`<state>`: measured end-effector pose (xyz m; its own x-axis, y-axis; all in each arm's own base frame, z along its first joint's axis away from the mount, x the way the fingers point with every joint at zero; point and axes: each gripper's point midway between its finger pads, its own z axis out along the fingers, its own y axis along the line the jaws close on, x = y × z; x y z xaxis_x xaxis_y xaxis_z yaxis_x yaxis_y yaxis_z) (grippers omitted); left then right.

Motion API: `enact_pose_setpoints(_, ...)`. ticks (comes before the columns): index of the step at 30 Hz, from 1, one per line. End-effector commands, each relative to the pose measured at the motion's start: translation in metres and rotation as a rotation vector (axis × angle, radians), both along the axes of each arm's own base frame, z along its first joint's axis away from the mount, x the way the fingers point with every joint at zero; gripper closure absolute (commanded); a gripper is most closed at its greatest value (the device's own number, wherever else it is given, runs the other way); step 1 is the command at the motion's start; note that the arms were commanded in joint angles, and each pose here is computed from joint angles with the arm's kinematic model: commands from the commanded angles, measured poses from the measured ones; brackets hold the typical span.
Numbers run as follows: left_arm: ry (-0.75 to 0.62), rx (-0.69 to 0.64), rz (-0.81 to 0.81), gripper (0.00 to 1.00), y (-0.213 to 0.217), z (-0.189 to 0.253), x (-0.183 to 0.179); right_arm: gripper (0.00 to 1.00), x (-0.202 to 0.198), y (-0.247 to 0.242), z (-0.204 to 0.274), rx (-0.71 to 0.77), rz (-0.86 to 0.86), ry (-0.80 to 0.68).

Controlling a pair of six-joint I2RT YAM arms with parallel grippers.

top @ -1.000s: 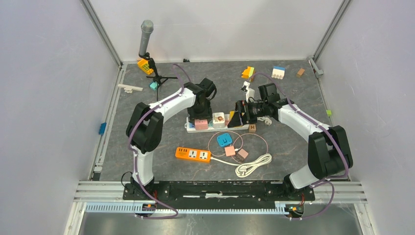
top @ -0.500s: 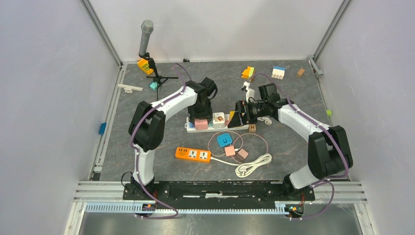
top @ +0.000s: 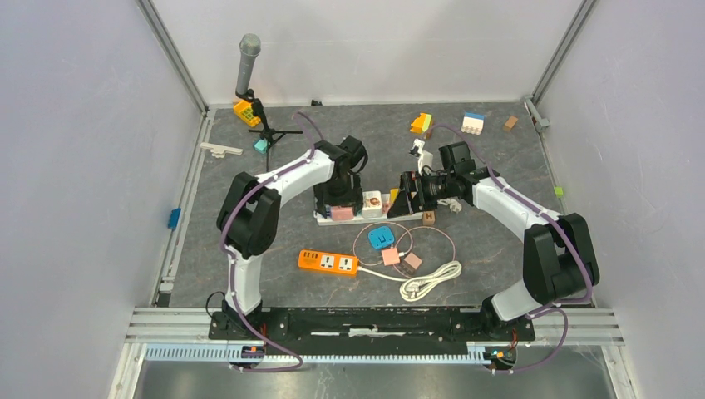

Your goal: Insert the plug

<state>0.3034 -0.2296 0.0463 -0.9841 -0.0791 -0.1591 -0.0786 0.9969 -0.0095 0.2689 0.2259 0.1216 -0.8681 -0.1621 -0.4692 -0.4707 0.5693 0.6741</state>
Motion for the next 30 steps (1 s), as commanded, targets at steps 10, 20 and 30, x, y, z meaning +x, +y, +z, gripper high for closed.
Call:
enact_pose_setpoints(10, -0.127, -0.161, -0.001, 0.00, 0.013, 0.079, 0.015, 0.02, 0.008, -0.004, 0.013, -0.012, -0.012, -0.073)
enact_pose_setpoints(20, -0.240, -0.362, -0.024, 0.00, 0.007, 0.117, 0.036, 0.02, 0.000, -0.007, -0.002, -0.031, -0.013, -0.041)
enact_pose_setpoints(30, -0.238, -0.427, -0.066, 0.00, -0.006, 0.095, 0.061, 0.02, -0.002, -0.006, -0.021, -0.031, -0.014, 0.002)
